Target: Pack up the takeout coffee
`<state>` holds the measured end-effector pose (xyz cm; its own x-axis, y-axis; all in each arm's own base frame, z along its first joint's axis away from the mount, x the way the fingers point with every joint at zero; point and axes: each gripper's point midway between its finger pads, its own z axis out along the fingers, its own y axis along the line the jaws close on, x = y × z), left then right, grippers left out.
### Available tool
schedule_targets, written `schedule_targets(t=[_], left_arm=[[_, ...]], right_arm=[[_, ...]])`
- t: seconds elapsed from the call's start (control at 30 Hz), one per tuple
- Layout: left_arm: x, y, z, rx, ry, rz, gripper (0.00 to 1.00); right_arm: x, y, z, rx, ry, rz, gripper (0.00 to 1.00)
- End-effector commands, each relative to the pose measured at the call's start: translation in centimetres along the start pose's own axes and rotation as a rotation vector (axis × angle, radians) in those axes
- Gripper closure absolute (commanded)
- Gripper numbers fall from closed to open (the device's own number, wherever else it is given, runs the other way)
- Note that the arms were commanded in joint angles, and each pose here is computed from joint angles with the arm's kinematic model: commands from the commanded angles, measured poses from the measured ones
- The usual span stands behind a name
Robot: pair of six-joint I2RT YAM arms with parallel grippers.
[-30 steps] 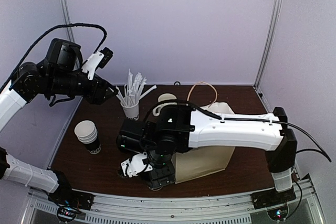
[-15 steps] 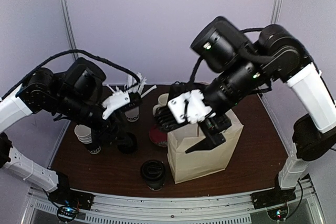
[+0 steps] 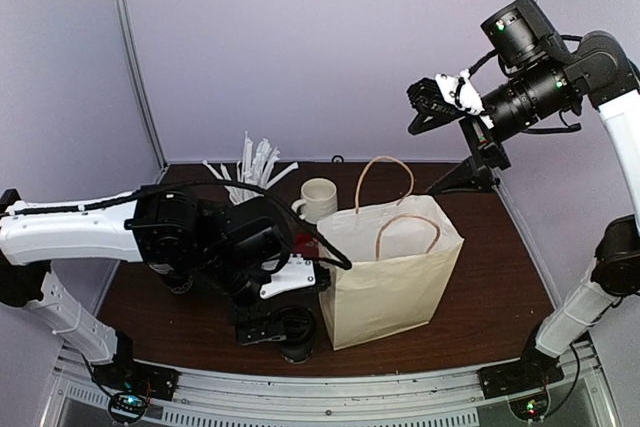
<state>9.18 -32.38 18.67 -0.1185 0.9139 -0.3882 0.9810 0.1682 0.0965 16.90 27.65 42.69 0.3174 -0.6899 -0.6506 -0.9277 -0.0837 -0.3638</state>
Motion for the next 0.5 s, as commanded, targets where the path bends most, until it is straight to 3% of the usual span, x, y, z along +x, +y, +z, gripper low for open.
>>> schedule_targets(t=[0.0,0.47], left_arm=[[-2.2,0.6,1.5,-0.036,-0.090,0.040,0.02],[-1.1,-0.6,5.1,0.029,-0.007,0.146,0.12]], right_arm=[[0.4,-0.4,-1.1,0.014,-0.061,0.081,0.01],[3.3,-2.0,-1.2,0.051,-0.050,0.191,0.01]])
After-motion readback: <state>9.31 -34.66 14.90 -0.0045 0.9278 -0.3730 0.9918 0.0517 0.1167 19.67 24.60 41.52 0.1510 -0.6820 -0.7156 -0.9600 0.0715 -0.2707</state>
